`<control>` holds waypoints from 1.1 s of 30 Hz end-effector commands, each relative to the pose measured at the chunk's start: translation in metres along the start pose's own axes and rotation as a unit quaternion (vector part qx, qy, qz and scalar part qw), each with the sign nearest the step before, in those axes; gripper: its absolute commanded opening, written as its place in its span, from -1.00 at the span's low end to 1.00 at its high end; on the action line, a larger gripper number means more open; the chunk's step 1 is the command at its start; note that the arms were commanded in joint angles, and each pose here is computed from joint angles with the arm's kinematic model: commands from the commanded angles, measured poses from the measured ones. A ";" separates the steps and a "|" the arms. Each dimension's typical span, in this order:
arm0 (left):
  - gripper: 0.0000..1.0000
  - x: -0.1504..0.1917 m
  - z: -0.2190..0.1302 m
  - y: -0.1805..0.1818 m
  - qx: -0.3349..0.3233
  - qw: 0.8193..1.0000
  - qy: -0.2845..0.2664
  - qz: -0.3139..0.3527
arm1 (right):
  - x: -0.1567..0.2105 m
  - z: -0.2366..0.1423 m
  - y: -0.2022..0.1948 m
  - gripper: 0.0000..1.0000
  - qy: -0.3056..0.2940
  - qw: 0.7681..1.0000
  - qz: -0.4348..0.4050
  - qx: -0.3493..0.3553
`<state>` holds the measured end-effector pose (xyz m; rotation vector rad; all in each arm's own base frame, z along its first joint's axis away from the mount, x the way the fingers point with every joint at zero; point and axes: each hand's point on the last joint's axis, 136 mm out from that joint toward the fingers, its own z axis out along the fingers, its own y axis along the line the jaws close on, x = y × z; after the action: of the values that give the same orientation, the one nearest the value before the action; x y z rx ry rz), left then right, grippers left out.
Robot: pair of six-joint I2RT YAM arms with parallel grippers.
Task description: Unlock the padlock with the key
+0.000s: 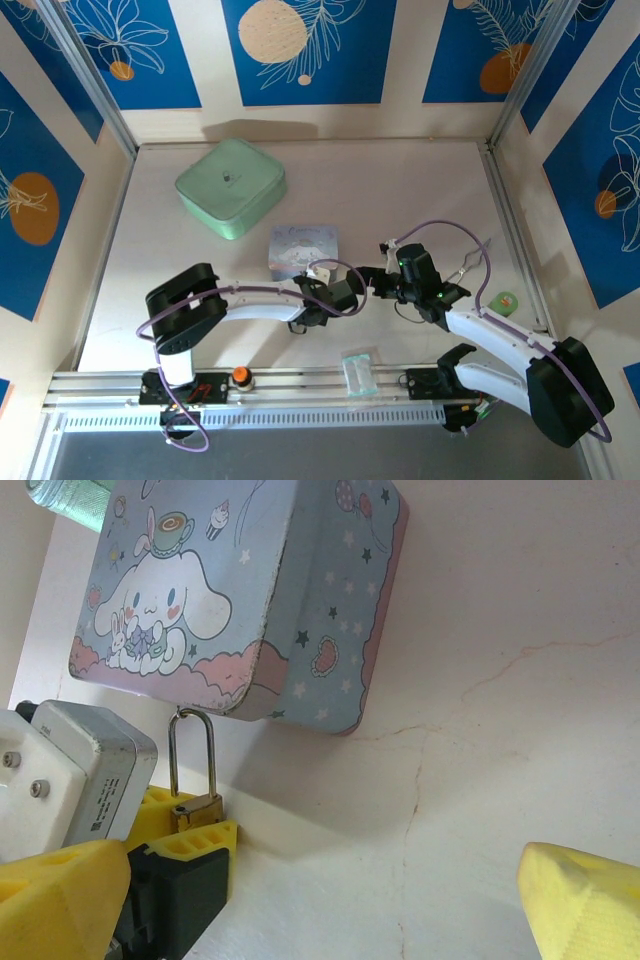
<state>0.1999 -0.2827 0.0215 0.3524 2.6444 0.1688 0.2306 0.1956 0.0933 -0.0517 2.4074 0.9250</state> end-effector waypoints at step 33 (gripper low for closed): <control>-0.38 0.003 -0.023 -0.019 0.021 1.000 -0.005 0.018 | 0.008 -0.002 -0.012 0.99 -0.007 1.000 0.013 0.012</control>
<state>0.1862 -0.2958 0.0329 0.4213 2.6306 0.1652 0.2252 0.1894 0.0828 -0.0242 2.4211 0.9085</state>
